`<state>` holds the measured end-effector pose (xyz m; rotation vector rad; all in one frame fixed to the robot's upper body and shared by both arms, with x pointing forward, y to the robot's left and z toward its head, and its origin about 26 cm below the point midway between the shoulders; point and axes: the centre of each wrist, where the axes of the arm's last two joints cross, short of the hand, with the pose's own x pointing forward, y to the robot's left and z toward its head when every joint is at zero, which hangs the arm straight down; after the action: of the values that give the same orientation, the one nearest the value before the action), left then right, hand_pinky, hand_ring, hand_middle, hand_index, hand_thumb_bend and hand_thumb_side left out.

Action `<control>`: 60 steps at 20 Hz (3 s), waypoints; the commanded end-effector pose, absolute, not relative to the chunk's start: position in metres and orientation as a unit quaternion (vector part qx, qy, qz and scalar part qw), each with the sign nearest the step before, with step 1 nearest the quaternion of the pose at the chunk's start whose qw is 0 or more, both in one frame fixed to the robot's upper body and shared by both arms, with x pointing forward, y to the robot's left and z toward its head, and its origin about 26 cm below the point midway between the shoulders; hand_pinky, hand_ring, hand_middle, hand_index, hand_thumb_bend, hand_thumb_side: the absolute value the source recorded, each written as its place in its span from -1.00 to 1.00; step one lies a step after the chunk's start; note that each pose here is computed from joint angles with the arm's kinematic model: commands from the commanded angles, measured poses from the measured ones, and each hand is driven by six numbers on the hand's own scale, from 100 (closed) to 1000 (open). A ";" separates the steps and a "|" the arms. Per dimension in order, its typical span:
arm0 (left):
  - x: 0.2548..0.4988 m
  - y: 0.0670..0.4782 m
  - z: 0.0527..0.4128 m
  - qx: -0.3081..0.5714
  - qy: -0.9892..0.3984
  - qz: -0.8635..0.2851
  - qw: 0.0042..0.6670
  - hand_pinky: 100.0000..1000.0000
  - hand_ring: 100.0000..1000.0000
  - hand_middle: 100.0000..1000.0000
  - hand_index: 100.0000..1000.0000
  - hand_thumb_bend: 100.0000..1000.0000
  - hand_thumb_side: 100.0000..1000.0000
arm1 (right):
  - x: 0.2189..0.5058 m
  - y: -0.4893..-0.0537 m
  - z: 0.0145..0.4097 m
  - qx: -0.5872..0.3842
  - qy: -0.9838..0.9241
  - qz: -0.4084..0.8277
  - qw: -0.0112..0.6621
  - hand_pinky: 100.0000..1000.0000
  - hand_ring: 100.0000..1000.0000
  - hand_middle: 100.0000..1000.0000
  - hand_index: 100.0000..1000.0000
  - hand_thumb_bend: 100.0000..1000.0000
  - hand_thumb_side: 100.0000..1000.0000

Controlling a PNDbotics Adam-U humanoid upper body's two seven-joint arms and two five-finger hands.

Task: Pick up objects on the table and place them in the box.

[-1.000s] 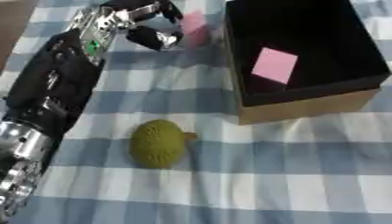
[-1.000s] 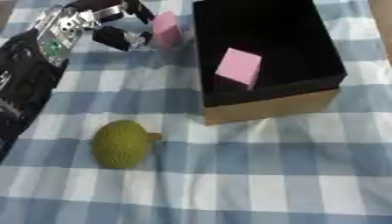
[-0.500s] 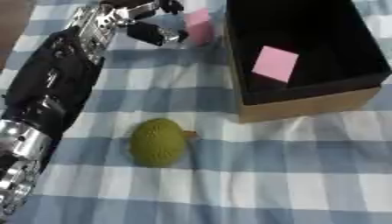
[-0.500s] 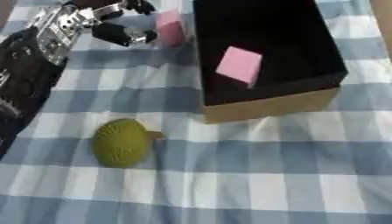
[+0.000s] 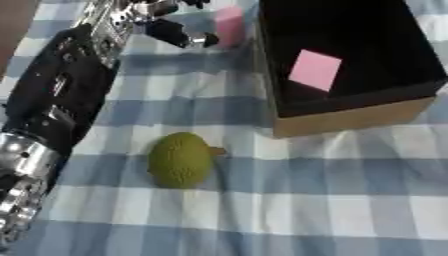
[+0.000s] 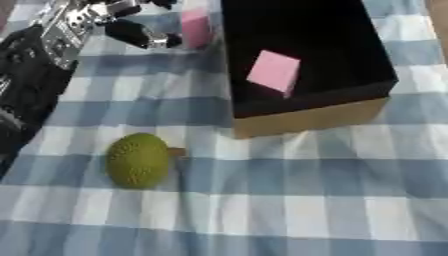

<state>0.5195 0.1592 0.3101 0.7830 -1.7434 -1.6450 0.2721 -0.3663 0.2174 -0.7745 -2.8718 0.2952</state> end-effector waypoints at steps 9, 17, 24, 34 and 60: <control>0.518 0.152 0.328 0.289 -0.673 -0.616 0.289 0.92 0.82 0.63 0.91 -0.07 0.56 | 0.273 -0.364 0.228 -0.250 -0.960 0.108 0.064 0.81 0.98 -0.33 0.81 -1.00 -0.18; 0.519 0.147 0.320 0.290 -0.680 -0.607 0.292 0.89 0.79 0.58 0.86 -0.24 0.59 | 0.274 -0.361 0.229 -0.244 -0.961 0.110 0.064 0.81 1.00 -0.33 0.81 -1.00 -0.18; 0.519 0.146 0.317 0.279 -0.694 -0.593 0.298 0.84 0.73 0.50 0.52 -0.64 0.50 | 0.274 -0.361 0.228 -0.243 -0.961 0.111 0.067 0.82 1.00 -0.34 0.82 -1.00 -0.18; 0.520 0.149 0.315 0.285 -0.707 -0.568 0.311 0.77 0.62 0.39 0.23 -1.00 0.12 | 0.273 -0.362 0.225 -0.243 -0.961 0.112 0.072 0.82 1.00 -0.34 0.82 -1.00 -0.18; 0.486 0.118 0.371 0.220 -0.787 -0.540 0.201 0.72 0.54 0.31 0.15 -1.00 -0.15 | 0.268 -0.370 0.219 -0.245 -0.960 0.109 0.075 0.80 0.90 -0.29 0.80 -1.00 -0.18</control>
<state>0.4941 0.1214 0.3512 0.5953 -2.1428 -1.4979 0.2699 -0.3668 0.2099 -0.7217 -2.8623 0.2931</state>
